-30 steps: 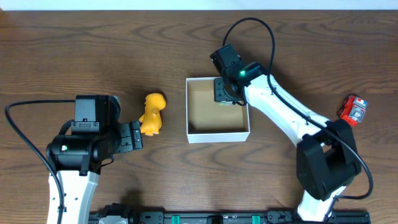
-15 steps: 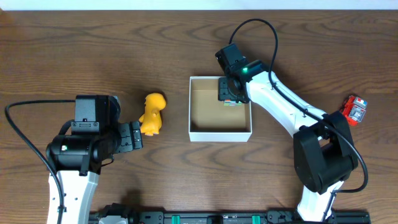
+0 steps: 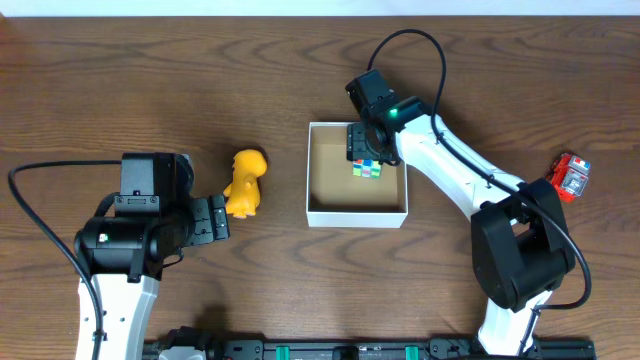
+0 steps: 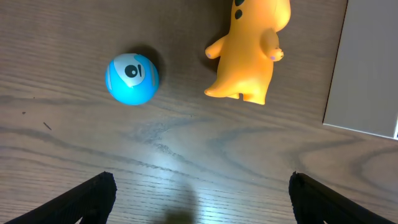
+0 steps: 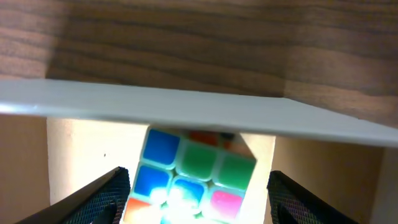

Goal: Pack container
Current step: 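Lower the cube into the box and open the right gripper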

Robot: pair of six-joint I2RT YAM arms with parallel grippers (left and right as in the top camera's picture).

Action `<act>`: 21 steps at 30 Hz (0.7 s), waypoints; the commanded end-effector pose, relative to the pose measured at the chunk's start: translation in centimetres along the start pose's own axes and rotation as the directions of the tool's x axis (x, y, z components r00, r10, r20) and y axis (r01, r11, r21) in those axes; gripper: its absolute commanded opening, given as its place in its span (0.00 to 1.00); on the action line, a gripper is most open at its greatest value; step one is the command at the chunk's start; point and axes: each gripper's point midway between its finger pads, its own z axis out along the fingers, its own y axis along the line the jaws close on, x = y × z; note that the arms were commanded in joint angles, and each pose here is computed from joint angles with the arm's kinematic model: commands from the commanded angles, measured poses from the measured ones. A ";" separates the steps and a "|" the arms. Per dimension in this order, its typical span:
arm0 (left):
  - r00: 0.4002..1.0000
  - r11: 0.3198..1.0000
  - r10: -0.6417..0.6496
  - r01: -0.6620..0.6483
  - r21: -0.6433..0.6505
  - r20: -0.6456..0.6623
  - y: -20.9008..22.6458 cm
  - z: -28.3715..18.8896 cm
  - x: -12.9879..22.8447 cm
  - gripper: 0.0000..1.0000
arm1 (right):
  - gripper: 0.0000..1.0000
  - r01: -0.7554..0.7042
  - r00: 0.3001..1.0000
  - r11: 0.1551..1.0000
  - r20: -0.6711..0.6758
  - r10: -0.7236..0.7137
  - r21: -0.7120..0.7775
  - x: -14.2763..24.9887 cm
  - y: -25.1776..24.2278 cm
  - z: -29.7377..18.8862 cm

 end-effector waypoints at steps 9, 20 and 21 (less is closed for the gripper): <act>1.000 1.000 0.003 -0.003 0.002 0.018 -0.1 -0.5 -0.5 0.91 | 0.40 0.247 0.963 0.961 0.145 -0.229 -0.123 -1.7 7.4 -7.7; 1.000 1.000 0.003 -0.003 0.002 0.018 -0.1 -0.5 -0.5 0.91 | 0.25 0.220 0.975 0.970 0.055 -0.215 -0.103 0.6 7.7 -4.2; 1.000 1.000 0.003 -0.003 0.002 0.017 0.0 -0.5 -0.5 0.91 | 0.25 0.220 0.975 0.970 0.047 -0.216 -0.100 0.7 7.7 -3.8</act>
